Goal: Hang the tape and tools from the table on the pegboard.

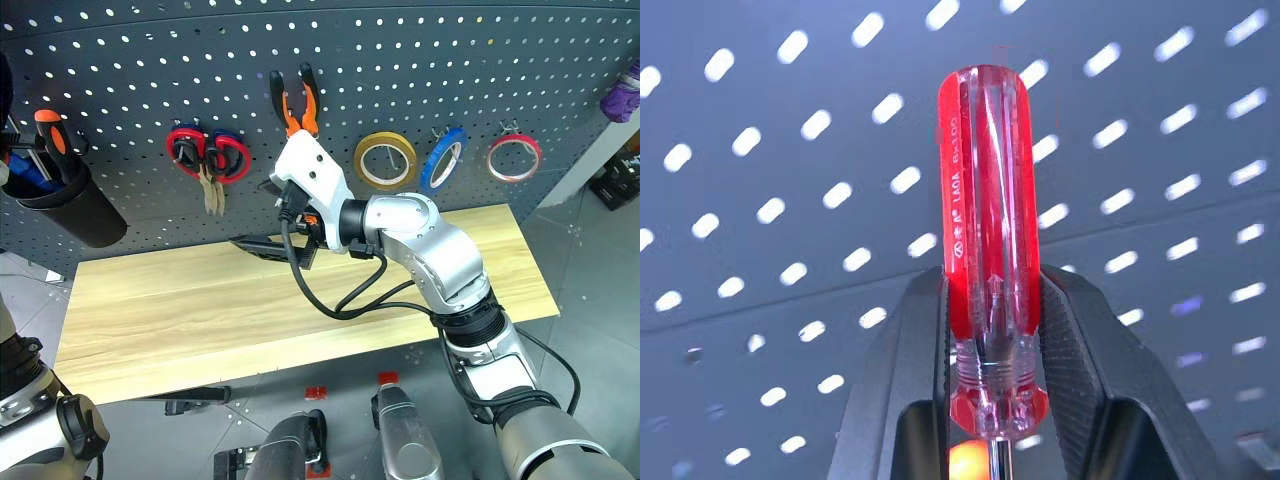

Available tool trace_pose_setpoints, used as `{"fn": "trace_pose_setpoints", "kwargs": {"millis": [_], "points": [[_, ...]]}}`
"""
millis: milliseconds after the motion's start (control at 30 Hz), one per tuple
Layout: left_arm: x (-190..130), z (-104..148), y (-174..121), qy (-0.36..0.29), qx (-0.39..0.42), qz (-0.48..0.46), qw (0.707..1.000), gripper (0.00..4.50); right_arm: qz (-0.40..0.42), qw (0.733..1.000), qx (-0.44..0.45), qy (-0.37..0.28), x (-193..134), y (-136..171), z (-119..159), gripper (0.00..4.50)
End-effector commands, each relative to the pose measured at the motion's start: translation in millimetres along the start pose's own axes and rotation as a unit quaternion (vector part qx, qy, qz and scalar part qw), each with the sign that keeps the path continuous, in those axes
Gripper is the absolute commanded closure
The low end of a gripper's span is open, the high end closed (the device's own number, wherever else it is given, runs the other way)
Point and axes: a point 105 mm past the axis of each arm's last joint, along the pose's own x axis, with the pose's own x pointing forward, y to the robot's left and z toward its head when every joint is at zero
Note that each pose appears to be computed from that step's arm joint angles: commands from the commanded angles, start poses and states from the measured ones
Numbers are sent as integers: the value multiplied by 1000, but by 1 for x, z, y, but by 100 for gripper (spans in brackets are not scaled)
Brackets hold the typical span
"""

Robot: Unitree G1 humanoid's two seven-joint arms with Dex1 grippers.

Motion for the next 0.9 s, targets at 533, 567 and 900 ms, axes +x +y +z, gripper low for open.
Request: {"fn": "trace_pose_setpoints", "kwargs": {"millis": [533, 567, 900], "points": [[-30, -14, 22, -51, 43, 96, 993, 139, 24, 999, -16, -46, 7, 13, 28, 0], [-31, -12, 23, -55, 46, 100, 992, 110, 25, 998, -16, -50, 7, 13, 28, 0], [-47, 8, -26, -40, 16, 27, 999, 4, -35, 998, -20, -45, -28, -2, 5, 0]]}}
